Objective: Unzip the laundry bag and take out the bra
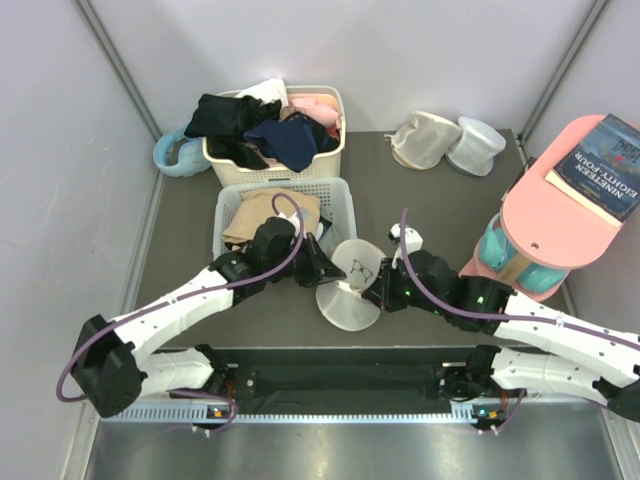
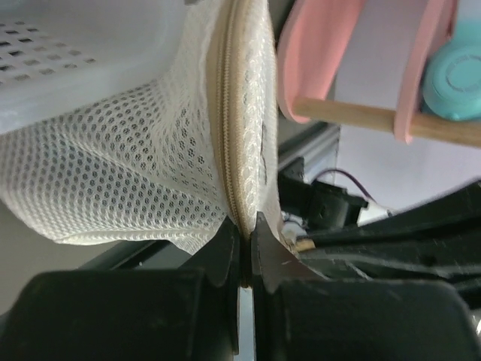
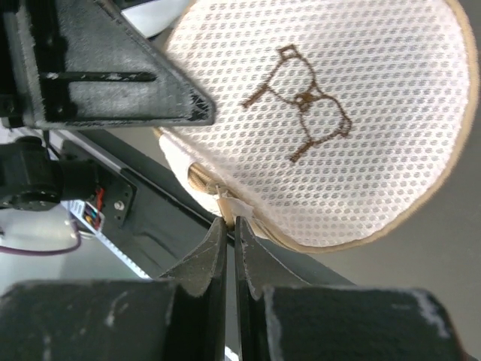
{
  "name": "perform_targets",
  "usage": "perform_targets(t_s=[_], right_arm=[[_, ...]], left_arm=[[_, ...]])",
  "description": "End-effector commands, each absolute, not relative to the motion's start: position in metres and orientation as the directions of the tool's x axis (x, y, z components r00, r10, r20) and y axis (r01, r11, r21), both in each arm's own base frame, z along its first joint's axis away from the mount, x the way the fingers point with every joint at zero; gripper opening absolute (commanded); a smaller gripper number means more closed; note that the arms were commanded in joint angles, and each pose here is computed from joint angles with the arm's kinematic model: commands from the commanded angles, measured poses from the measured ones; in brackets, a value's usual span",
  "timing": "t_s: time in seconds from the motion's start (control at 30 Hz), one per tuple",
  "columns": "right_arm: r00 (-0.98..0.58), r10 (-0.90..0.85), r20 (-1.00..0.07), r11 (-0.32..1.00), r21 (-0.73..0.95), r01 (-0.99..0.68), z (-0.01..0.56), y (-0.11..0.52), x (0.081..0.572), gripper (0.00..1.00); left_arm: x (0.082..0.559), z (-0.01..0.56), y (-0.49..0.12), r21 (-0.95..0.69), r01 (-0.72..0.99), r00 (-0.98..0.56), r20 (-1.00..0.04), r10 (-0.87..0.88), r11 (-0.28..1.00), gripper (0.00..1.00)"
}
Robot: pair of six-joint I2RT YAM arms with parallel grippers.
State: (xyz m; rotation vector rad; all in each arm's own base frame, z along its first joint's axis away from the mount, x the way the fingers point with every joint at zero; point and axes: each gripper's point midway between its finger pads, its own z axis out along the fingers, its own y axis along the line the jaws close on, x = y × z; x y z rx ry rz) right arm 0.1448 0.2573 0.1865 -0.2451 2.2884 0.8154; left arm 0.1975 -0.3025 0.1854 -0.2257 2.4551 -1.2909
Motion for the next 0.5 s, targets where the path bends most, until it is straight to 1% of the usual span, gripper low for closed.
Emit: perform_targets(t_s=[0.0, 0.07, 0.2, 0.3, 0.4, 0.47], right_arm=[[-0.773, 0.044, -0.633, 0.865, 0.412, -0.287, 0.172, 0.231, 0.144, 0.0], [-0.793, 0.015, -0.609, 0.867, 0.403, -0.292, 0.169, 0.233, 0.139, 0.0], [-0.77, -0.045, -0.637, 0.777, 0.462, -0.428, 0.189, 0.264, 0.124, 0.0], [-0.783, -0.076, -0.617, 0.74, 0.492, -0.459, 0.187, 0.276, 0.107, 0.0], [-0.769, -0.065, -0.636, 0.73, 0.495, -0.471, 0.197, 0.279, 0.104, 0.0], [-0.773, 0.007, -0.635, 0.722, 0.537, -0.435, 0.212, 0.281, 0.108, 0.01]], left_arm=[[0.202, 0.191, -0.273, -0.827, 0.046, -0.916, -0.259, -0.307, 0.56, 0.0], [0.2, 0.201, -0.273, -0.86, 0.046, -0.922, -0.232, -0.309, 0.509, 0.0], [0.203, 0.191, -0.267, -0.836, 0.037, -0.912, -0.252, -0.324, 0.547, 0.0], [0.201, 0.198, -0.266, -0.842, 0.024, -0.909, -0.242, -0.338, 0.539, 0.0], [0.202, 0.204, -0.252, -0.823, 0.01, -0.88, -0.277, -0.387, 0.567, 0.0], [0.199, 0.207, -0.246, -0.817, 0.009, -0.869, -0.291, -0.399, 0.577, 0.0]])
